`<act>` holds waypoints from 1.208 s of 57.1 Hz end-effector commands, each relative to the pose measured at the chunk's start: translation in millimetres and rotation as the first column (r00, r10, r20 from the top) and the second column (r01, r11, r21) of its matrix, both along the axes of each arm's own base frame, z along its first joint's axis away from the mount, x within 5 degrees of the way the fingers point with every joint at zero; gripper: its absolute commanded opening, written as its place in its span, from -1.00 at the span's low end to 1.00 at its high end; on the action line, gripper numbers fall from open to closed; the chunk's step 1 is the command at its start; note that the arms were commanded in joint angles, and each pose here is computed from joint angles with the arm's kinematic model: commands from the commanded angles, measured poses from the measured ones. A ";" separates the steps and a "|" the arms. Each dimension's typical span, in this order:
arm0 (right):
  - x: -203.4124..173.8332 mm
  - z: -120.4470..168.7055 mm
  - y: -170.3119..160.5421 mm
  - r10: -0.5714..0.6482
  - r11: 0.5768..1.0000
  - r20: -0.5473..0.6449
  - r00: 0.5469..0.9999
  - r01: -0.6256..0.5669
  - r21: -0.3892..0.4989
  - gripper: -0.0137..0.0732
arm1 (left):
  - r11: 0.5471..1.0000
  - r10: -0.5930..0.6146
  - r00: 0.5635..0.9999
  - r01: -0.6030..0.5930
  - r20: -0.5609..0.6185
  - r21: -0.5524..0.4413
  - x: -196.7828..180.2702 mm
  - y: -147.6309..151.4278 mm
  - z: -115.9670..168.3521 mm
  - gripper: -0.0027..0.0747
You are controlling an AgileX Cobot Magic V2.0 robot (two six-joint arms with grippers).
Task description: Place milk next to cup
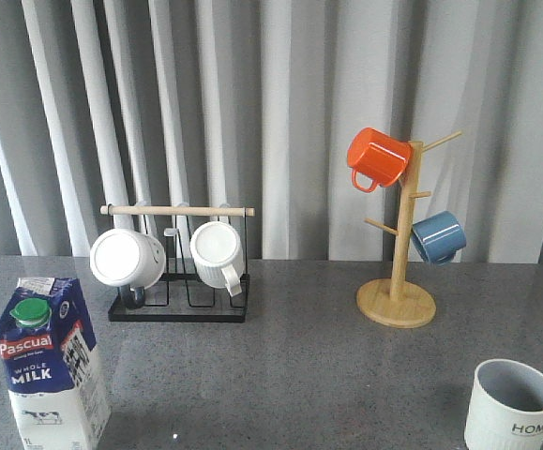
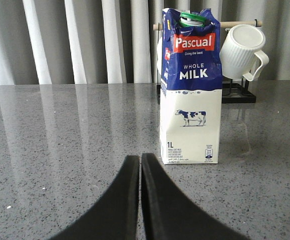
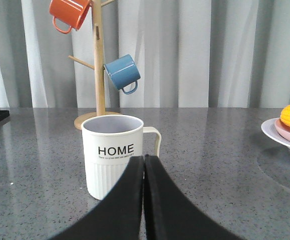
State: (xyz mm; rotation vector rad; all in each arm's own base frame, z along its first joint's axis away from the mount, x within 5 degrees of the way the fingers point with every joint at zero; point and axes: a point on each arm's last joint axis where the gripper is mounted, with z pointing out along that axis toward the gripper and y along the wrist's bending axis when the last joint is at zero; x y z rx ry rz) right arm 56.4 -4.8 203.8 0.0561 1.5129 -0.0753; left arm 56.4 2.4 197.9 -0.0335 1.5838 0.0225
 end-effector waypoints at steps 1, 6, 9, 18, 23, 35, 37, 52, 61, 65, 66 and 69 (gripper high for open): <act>-0.9 3.6 0.3 0.002 1.000 0.068 0.998 0.000 -0.029 -0.71 | 1.000 -0.005 0.995 0.005 0.097 -0.006 -1.8 -0.6 12.3 -0.95; -0.9 3.6 0.3 0.002 1.000 0.068 0.998 0.000 -0.029 -0.71 | 1.000 -0.005 0.995 0.005 0.097 -0.006 -1.8 -0.6 12.3 -0.95; -1.1 4.7 0.3 0.002 1.000 0.077 0.997 0.000 -0.030 -0.71 | 1.000 -0.005 0.995 0.005 0.097 -0.006 -1.8 -0.6 12.3 -0.95; -1.6 8.4 0.5 0.004 0.999 0.118 0.993 0.000 -0.033 -0.71 | 1.000 -0.006 0.994 0.006 0.112 -0.005 -2.2 -0.7 15.3 -0.95; -3.2 15.7 0.9 0.007 0.999 0.199 0.980 0.001 -0.040 -0.71 | 1.000 -0.014 0.982 0.014 0.186 0.001 -3.2 -1.5 22.5 -0.95; -18.1 49.3 -0.1 0.003 0.996 0.545 0.838 -0.052 0.076 -0.71 | 0.998 -0.041 0.863 0.061 0.504 -0.024 -13.7 -4.0 53.1 -0.95; -19.3 55.3 0.5 0.009 0.996 0.551 0.835 -0.058 0.073 -0.71 | 0.995 -0.031 0.854 0.078 0.519 -0.069 -15.3 -3.1 58.4 -0.95; 22.3 96.9 -2.8 -0.012 0.999 -0.010 1.000 0.012 -0.038 -0.71 | 0.998 -0.010 0.970 0.025 0.242 -0.058 16.7 -0.6 105.3 -0.95; 59.6 93.5 -5.0 0.006 0.991 -0.153 0.988 0.015 0.136 -0.71 | 0.961 0.000 1.000 -0.003 -0.012 -0.276 70.0 1.4 111.7 -0.95; 67.6 88.9 -5.6 0.007 0.992 -0.185 0.983 0.017 0.129 -0.71 | 0.949 0.001 0.998 -0.018 -0.055 -0.316 85.5 1.9 113.2 -0.95; 68.6 88.3 -5.7 0.006 0.993 -0.190 0.982 0.016 0.116 -0.71 | 0.948 0.001 0.998 -0.020 -0.060 -0.318 87.7 2.0 113.3 -0.95; 71.0 86.5 -6.0 0.005 0.995 -0.207 0.978 0.015 0.094 -0.71 | 0.948 0.001 0.997 -0.028 -0.082 -0.319 94.7 2.2 111.8 -0.95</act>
